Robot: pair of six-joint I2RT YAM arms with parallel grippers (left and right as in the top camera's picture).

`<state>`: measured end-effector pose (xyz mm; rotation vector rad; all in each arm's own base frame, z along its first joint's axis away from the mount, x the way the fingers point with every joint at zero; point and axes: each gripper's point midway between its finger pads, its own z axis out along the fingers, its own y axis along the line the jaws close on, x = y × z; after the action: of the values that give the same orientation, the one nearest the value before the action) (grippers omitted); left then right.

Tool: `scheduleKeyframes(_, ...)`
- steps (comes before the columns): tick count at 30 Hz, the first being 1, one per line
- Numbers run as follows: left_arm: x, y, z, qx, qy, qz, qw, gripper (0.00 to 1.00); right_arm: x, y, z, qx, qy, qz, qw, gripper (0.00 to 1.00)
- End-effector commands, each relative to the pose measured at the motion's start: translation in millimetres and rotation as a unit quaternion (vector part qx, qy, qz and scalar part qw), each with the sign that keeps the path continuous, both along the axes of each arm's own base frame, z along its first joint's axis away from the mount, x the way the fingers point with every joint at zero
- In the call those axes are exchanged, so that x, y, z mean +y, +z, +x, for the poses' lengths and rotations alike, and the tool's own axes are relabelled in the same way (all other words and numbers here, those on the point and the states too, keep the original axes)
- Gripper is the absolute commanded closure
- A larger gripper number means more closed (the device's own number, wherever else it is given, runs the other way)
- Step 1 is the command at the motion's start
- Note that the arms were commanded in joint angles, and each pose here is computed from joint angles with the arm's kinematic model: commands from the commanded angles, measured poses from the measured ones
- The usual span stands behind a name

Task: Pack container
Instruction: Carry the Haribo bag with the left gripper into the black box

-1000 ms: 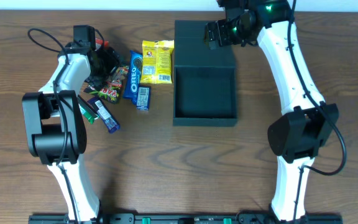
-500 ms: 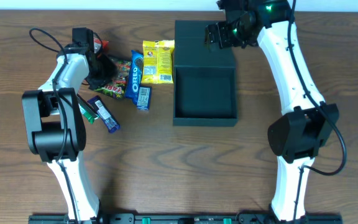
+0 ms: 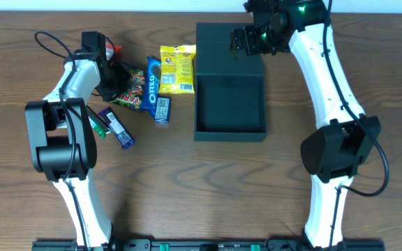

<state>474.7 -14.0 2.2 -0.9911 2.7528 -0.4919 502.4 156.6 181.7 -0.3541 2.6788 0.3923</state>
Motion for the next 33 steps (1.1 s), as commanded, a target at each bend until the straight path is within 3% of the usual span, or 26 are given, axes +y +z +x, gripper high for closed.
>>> scheduleKeyframes(1, -11.1, -65.0, -55.1, 0.116, -0.017, -0.001, 0.993, 0.94, -0.5, 16.2, -3.2, -0.015, 0.007, 0.004, 1.000, 0.01)
scheduleKeyframes(11, -0.3, 17.0, -25.2, 0.004, -0.047, 0.044, 0.998, 0.95, -0.4, 16.5, -2.5, -0.017, 0.007, 0.004, 1.000, 0.01)
scheduleKeyframes(21, 1.2, 113.5, -7.1, -0.124, -0.065, 0.092, 0.986, 0.95, -0.2, 16.9, -1.8, -0.019, 0.007, 0.004, 1.000, 0.01)
scheduleKeyframes(27, -20.4, 147.2, -3.3, -0.173, -0.085, 0.093, 0.977, 0.94, -4.9, 17.0, -0.5, -0.016, -0.004, 0.006, 1.000, 0.01)
scheduleKeyframes(33, -76.6, 172.4, -4.3, -0.215, -0.115, 0.073, 0.967, 0.94, -53.8, 18.4, 9.4, 0.004, -0.106, 0.027, 0.994, 0.03)
